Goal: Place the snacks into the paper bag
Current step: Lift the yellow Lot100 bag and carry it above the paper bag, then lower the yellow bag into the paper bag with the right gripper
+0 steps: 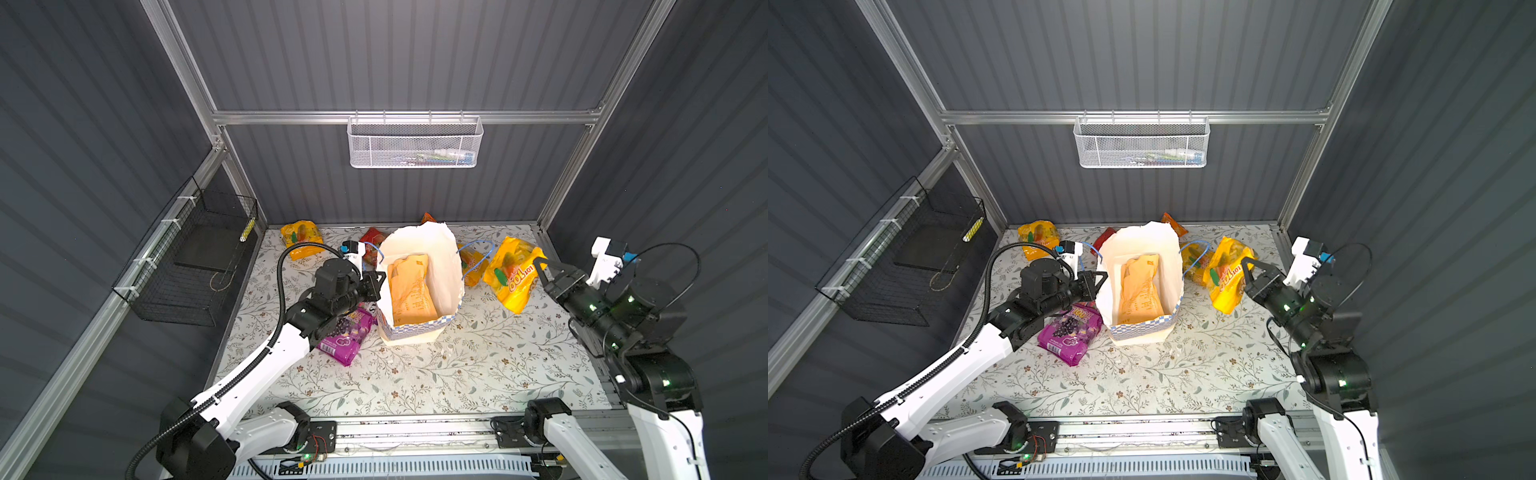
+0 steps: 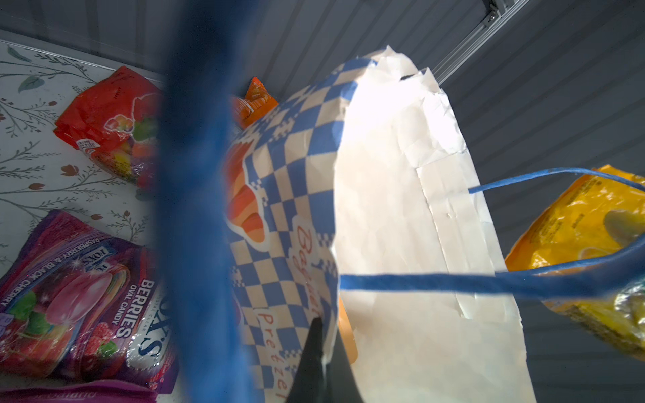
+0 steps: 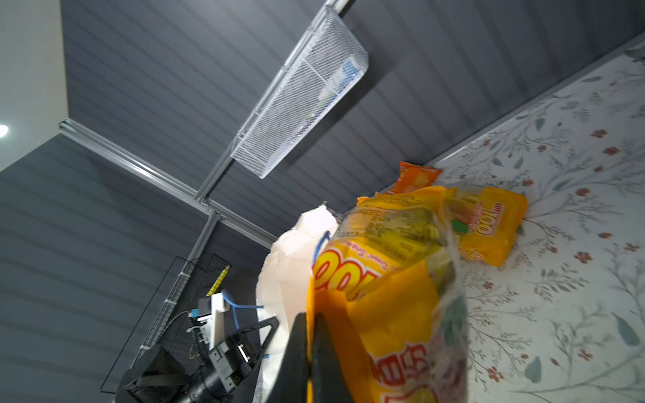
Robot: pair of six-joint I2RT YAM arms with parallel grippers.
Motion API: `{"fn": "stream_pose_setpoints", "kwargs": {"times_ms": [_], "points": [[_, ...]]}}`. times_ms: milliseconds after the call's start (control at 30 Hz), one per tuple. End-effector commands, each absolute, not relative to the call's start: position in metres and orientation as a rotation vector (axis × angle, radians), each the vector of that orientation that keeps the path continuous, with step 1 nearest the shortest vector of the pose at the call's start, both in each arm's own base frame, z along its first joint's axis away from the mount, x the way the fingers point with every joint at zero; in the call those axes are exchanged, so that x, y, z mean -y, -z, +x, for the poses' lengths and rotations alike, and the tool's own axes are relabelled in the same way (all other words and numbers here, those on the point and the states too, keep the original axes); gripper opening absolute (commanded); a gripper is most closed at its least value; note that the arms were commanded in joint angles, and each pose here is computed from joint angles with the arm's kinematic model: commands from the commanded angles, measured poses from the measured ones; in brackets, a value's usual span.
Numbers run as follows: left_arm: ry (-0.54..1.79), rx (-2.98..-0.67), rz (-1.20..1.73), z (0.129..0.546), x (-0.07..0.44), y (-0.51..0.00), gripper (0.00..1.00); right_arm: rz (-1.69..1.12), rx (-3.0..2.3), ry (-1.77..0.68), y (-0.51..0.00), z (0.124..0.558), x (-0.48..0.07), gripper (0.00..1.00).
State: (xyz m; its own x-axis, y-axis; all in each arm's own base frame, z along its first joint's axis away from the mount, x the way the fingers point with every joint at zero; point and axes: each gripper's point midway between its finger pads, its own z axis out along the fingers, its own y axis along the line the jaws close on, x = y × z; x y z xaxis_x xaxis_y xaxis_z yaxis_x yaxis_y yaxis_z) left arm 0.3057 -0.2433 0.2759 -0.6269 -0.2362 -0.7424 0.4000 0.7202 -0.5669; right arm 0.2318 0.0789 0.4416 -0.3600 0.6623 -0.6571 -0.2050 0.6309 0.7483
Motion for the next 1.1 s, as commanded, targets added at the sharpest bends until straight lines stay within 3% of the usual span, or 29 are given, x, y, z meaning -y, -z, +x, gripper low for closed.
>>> {"fn": "stream_pose_setpoints", "kwargs": {"times_ms": [0, 367, 600, 1067], "points": [[0.967, -2.039, 0.151, 0.304, 0.251, -0.281, 0.00, 0.185, -1.544, -1.035, -0.515, 0.223, -0.103, 0.00], [0.953, -2.066, 0.152, 0.308, 0.254, -0.272, 0.00, -0.096, -1.534, -1.094, -0.577, 0.237, -0.195, 0.00], [0.938, -2.069, 0.151, 0.309, 0.252, -0.271, 0.00, -0.176, -1.654, -1.076, -0.539, 0.265, -0.254, 0.00], [0.928, -2.052, 0.143, 0.308, 0.248, -0.275, 0.00, -0.137, -1.972, -0.913, -0.389, 0.298, -0.274, 0.00]]}}
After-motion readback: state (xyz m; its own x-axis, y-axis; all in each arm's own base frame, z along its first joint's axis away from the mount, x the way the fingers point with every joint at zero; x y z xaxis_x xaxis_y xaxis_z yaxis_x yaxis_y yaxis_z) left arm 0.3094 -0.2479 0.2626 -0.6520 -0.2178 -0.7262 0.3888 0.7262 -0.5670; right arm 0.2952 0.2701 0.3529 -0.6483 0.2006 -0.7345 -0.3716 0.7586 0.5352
